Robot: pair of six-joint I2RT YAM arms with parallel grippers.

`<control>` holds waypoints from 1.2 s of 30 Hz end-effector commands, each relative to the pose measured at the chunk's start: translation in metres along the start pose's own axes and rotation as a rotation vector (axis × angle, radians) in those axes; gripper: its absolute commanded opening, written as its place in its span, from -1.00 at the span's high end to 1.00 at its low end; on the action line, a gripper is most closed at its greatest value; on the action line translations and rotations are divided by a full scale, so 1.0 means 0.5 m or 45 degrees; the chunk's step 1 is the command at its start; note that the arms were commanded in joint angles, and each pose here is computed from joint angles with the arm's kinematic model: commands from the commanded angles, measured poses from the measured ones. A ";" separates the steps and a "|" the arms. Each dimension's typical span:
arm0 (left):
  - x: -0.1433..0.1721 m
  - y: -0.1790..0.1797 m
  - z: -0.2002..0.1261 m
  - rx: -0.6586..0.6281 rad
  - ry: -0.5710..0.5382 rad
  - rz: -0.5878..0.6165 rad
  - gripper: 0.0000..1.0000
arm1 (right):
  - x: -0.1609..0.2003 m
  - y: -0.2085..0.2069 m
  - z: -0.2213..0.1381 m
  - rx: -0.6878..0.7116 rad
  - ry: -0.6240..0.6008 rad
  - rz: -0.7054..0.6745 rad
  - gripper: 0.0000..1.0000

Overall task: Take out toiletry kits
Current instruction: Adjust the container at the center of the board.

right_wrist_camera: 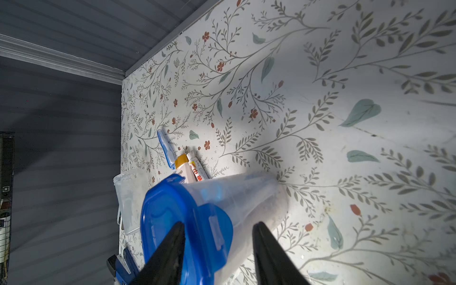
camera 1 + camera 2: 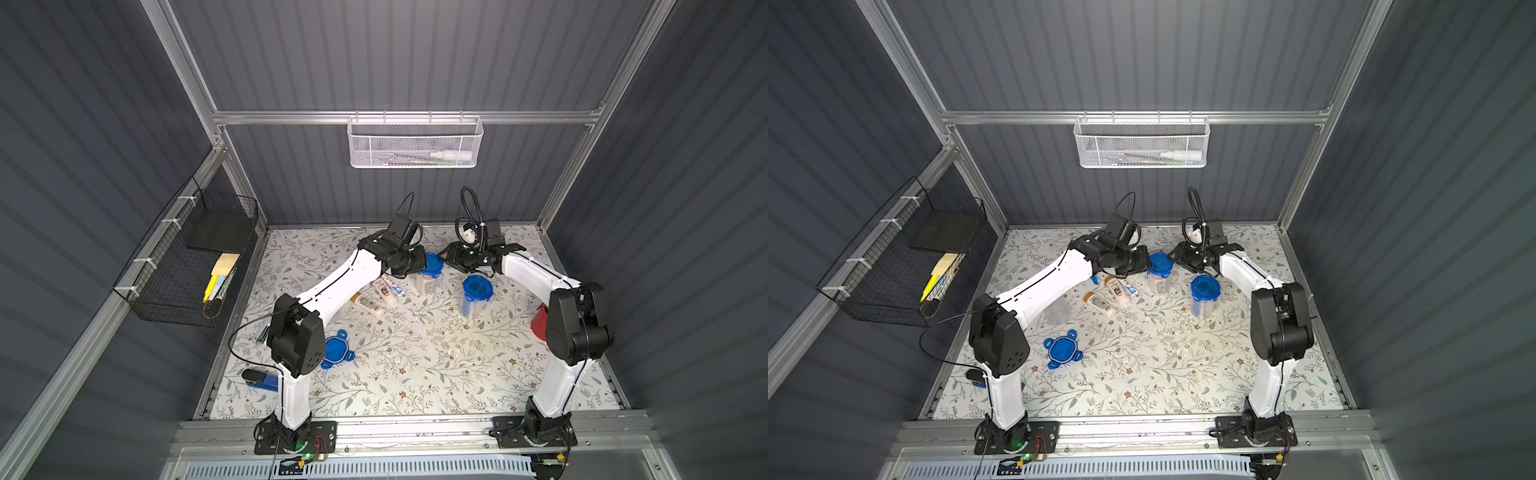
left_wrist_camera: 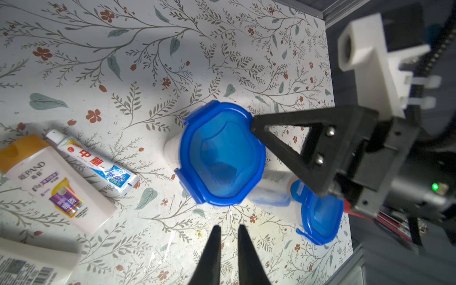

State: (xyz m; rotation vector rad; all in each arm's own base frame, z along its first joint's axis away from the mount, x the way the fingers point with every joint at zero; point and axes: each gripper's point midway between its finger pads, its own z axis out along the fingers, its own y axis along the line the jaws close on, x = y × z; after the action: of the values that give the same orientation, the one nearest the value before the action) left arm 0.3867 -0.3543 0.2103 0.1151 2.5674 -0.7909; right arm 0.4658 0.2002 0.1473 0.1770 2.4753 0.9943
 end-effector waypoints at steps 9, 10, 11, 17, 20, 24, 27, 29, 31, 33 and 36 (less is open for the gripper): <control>0.072 0.007 0.054 -0.032 0.135 0.037 0.83 | -0.023 0.022 0.007 -0.052 -0.001 -0.001 0.03; 0.067 0.008 0.059 -0.038 0.124 0.042 0.84 | -0.022 0.022 0.006 -0.051 -0.001 -0.003 0.03; 0.061 0.009 0.062 -0.041 0.108 0.046 0.86 | -0.022 0.023 0.004 -0.051 -0.003 -0.005 0.03; 0.048 0.008 0.081 -0.060 0.103 0.071 0.89 | -0.022 0.026 -0.007 -0.060 -0.008 -0.004 0.03; 0.043 0.019 0.084 -0.100 0.092 0.082 0.89 | -0.025 0.028 -0.018 -0.066 -0.019 -0.006 0.03; 0.022 0.033 0.079 -0.155 0.056 0.105 0.90 | -0.024 0.030 -0.033 -0.069 -0.034 -0.012 0.03; 0.009 0.048 0.079 -0.191 0.041 0.102 0.90 | -0.024 0.031 -0.045 -0.073 -0.046 -0.009 0.03; 0.006 0.051 0.080 -0.193 0.036 0.100 0.90 | -0.025 0.031 -0.051 -0.075 -0.053 -0.008 0.02; 0.009 0.058 0.082 -0.204 0.044 0.098 0.91 | -0.027 0.033 -0.058 -0.079 -0.060 -0.007 0.02; 0.012 0.065 0.082 -0.218 0.047 0.099 0.91 | -0.028 0.036 -0.061 -0.090 -0.060 -0.004 0.02; 0.012 0.079 0.078 -0.241 0.044 0.093 0.91 | -0.031 0.041 -0.062 -0.108 -0.056 0.003 -0.01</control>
State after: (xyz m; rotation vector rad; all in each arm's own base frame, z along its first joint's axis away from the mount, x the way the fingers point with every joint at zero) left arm 0.4038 -0.3541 0.1728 0.1552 2.6077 -0.5942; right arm 0.4663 0.1907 0.1796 0.1755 2.4015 1.0480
